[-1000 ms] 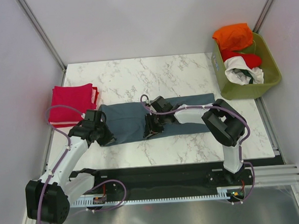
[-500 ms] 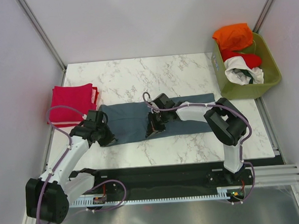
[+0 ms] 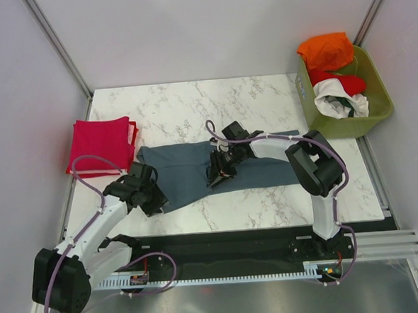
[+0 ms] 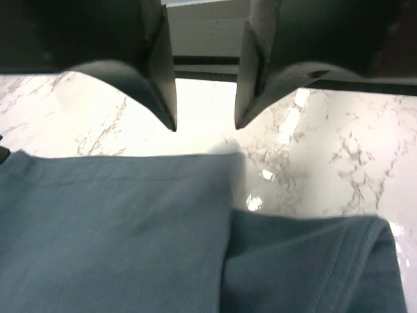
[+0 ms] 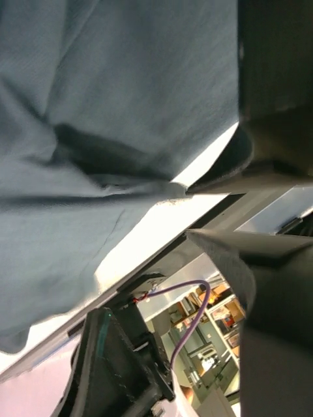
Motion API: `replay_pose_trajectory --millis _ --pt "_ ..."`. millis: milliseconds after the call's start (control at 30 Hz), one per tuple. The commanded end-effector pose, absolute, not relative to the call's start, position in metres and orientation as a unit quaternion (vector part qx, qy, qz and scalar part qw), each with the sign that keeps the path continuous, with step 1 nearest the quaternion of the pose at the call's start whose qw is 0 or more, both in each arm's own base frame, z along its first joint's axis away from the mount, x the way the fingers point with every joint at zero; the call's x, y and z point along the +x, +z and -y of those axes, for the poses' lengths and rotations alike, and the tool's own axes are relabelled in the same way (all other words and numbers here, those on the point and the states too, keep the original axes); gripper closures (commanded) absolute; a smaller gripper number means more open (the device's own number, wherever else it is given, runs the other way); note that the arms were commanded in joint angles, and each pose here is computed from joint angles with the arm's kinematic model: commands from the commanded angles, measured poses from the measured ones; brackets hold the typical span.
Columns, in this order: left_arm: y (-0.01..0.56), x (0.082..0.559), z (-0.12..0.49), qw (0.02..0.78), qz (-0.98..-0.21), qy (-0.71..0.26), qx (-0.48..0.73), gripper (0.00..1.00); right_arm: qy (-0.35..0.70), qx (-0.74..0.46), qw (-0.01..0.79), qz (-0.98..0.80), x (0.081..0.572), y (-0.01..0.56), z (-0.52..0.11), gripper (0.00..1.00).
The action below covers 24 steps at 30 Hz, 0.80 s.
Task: Fold and stack the t-shirts
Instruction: Fold the tshirt
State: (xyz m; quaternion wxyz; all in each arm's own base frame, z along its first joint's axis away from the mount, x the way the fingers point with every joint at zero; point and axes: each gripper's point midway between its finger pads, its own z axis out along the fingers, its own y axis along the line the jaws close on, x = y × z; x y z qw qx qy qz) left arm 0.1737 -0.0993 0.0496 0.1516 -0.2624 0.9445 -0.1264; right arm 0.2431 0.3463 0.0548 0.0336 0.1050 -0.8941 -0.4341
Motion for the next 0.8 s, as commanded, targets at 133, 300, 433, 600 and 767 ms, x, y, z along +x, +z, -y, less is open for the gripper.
replay_pose_trajectory --millis 133,300,433,600,767 --pt "0.073 0.178 0.095 0.189 -0.932 -0.112 -0.288 0.46 -0.389 0.130 -0.021 0.912 0.261 0.064 -0.334 0.55" --pt "0.103 0.198 0.082 0.243 -0.928 -0.082 -0.269 0.46 -0.342 0.131 -0.119 0.923 0.286 0.092 -0.314 0.60" --pt "0.124 0.216 0.070 0.291 -0.908 -0.064 -0.293 0.43 -0.280 0.132 -0.203 0.929 0.301 0.108 -0.289 0.69" --pt "0.136 0.233 0.064 0.343 -0.881 -0.069 -0.318 0.77 -0.207 0.106 -0.268 0.935 0.303 0.116 -0.246 0.83" --pt "0.138 0.253 0.070 0.353 -0.876 -0.071 -0.322 0.98 -0.136 0.055 -0.309 0.940 0.303 0.113 -0.201 1.00"
